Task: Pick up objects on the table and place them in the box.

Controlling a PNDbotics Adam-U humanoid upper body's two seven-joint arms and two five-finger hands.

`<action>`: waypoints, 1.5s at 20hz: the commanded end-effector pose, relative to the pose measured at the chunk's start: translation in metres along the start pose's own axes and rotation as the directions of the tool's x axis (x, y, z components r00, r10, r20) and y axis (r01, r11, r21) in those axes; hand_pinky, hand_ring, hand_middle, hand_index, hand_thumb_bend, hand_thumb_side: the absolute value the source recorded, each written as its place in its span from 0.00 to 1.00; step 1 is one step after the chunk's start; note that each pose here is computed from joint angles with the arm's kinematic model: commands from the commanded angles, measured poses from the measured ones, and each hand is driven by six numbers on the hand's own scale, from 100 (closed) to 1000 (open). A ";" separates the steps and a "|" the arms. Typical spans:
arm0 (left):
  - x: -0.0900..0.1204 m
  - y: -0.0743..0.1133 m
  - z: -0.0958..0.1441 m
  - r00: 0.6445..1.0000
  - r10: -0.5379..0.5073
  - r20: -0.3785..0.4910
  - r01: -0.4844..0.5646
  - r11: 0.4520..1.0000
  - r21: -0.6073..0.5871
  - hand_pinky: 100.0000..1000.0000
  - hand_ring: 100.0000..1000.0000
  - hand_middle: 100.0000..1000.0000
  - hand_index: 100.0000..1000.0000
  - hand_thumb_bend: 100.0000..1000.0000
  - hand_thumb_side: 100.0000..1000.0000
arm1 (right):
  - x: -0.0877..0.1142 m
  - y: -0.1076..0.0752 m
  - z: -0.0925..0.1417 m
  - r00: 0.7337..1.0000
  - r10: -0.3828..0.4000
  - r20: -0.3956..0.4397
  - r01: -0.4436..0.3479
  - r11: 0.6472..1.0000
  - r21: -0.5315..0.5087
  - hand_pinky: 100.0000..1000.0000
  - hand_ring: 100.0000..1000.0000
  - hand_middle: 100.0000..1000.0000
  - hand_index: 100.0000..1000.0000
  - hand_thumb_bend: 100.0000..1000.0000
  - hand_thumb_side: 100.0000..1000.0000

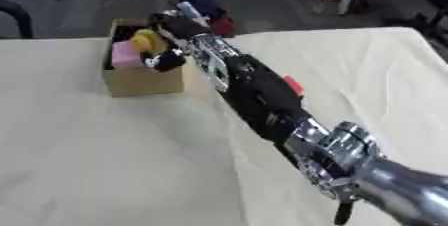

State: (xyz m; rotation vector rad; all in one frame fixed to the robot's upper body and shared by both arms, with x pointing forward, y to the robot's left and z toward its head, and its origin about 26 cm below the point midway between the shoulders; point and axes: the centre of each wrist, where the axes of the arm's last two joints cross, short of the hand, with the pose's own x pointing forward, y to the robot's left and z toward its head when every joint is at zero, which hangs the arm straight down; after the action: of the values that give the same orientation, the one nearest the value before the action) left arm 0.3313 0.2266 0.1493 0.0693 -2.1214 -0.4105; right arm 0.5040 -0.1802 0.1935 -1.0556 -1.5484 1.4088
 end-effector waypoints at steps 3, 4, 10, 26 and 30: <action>0.005 0.004 0.000 1.000 -0.010 0.018 0.010 1.000 0.006 0.70 0.60 0.56 0.76 0.45 0.52 | 0.004 -0.035 0.001 0.999 0.040 0.035 -0.037 0.995 -0.094 0.79 0.85 0.97 1.00 0.22 0.48; 0.004 0.005 0.001 1.000 -0.011 0.013 0.011 1.000 0.009 0.70 0.60 0.56 0.76 0.45 0.52 | 0.004 -0.039 0.002 0.998 0.042 0.053 -0.037 0.995 -0.097 0.79 0.85 0.97 1.00 0.21 0.47; -0.003 0.010 0.009 0.999 -0.029 -0.021 0.029 0.999 0.025 0.70 0.61 0.57 0.76 0.45 0.52 | 0.003 -0.057 0.009 0.987 0.031 0.155 -0.021 0.998 -0.062 0.78 0.84 0.97 1.00 0.19 0.43; -0.016 0.025 0.027 0.993 -0.072 -0.093 0.080 0.994 0.080 0.70 0.61 0.57 0.76 0.44 0.53 | -0.035 -0.036 0.074 0.910 0.112 0.398 -0.212 0.953 0.217 0.83 0.89 0.96 1.00 0.21 0.29; -0.016 0.025 0.028 0.993 -0.073 -0.094 0.081 0.994 0.080 0.70 0.61 0.57 0.76 0.44 0.54 | -0.064 -0.017 0.092 0.937 0.064 0.344 -0.189 0.920 0.343 0.84 0.91 0.98 1.00 0.24 0.24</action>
State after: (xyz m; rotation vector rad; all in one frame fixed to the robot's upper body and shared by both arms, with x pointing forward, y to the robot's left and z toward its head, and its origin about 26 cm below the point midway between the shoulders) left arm 0.3205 0.2553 0.1222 0.1877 -2.0281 -0.3465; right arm 0.4400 -0.2609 0.1844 -0.6875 -1.3830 1.9598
